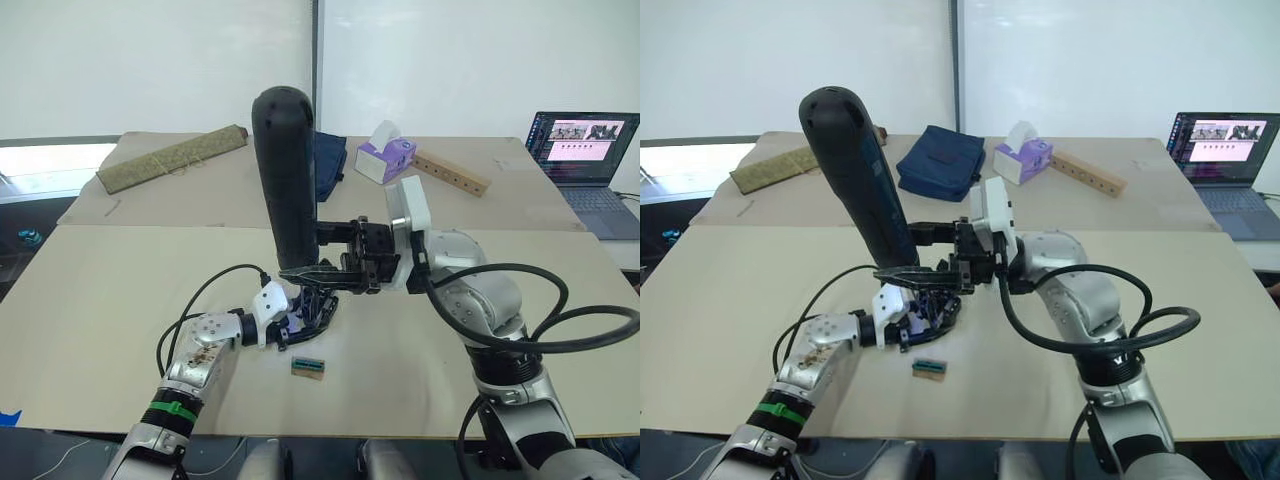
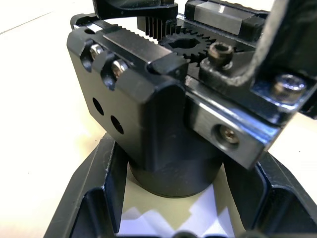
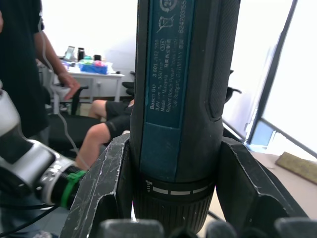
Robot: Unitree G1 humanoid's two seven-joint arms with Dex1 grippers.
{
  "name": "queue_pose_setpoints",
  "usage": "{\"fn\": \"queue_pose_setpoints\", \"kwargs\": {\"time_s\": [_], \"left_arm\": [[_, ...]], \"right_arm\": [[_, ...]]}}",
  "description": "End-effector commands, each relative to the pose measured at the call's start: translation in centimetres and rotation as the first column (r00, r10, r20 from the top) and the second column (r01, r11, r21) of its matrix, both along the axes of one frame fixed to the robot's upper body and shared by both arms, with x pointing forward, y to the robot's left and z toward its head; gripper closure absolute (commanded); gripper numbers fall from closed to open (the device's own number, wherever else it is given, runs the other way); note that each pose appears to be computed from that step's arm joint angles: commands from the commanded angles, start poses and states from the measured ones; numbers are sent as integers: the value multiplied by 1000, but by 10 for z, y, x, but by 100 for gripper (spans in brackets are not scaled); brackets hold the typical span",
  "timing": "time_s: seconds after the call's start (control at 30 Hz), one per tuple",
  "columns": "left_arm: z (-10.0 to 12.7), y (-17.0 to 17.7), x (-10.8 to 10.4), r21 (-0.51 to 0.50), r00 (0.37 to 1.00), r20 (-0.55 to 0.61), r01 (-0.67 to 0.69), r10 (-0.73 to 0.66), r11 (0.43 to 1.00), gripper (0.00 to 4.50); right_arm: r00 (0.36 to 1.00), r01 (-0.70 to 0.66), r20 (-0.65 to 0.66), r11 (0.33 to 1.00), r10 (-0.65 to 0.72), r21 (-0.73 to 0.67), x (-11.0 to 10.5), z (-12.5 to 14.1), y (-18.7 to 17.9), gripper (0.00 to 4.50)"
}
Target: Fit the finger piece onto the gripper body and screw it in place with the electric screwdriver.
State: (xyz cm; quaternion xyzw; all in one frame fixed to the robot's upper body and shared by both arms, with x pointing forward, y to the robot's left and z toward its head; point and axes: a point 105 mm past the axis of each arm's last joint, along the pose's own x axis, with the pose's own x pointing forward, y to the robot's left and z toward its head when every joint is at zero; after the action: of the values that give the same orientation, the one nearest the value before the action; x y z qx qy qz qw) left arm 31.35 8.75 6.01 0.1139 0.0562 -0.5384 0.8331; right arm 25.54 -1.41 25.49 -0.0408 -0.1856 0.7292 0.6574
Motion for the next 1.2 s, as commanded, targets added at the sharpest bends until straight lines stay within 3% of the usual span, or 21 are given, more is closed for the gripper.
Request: {"fn": "queue_pose_setpoints", "kwargs": {"time_s": [0.03,0.1,0.2,0.47,0.8,0.87,0.93,0.97,1.0,1.07,1.1,1.2], "left_arm": [[-23,10,1,28,990,-113,-79,82,996,220],[-22,11,1,27,989,-115,-86,89,996,116],[-21,14,0,29,989,-115,-87,90,996,2],[-9,40,-10,8,993,-85,-76,76,997,2],[22,81,-31,-120,1000,11,-6,7,993,2],[35,100,-37,-138,999,45,4,2,990,2],[50,113,-42,-149,997,71,19,-8,989,2],[55,117,-45,-149,998,67,29,-19,988,2],[63,123,-50,-138,997,69,46,-37,989,2],[75,128,-55,-125,995,80,70,-61,990,2],[84,130,-56,-133,993,103,71,-57,989,2],[101,131,-59,-143,992,113,73,-56,987,2]], "right_arm": [[996,-65,68,995,60,74,-19,29,-8,258],[995,-85,65,992,80,89,-25,39,-11,258],[993,-106,63,990,101,94,-35,53,-17,258],[1000,4,6,999,-4,54,-37,78,-59,258],[962,247,-85,960,-259,-129,-20,66,-117,258],[915,326,-149,904,-376,-278,-11,46,-141,258],[816,414,-218,804,-535,-427,1,27,-169,258],[747,445,-247,740,-618,-504,8,16,-185,258],[625,473,-264,625,-735,-621,16,-3,-209,258],[459,475,-237,463,-856,-748,22,-25,-243,258],[396,459,-186,369,-899,-808,24,-39,-259,258],[294,389,-78,193,-953,-901,25,-69,-291,258]]}}
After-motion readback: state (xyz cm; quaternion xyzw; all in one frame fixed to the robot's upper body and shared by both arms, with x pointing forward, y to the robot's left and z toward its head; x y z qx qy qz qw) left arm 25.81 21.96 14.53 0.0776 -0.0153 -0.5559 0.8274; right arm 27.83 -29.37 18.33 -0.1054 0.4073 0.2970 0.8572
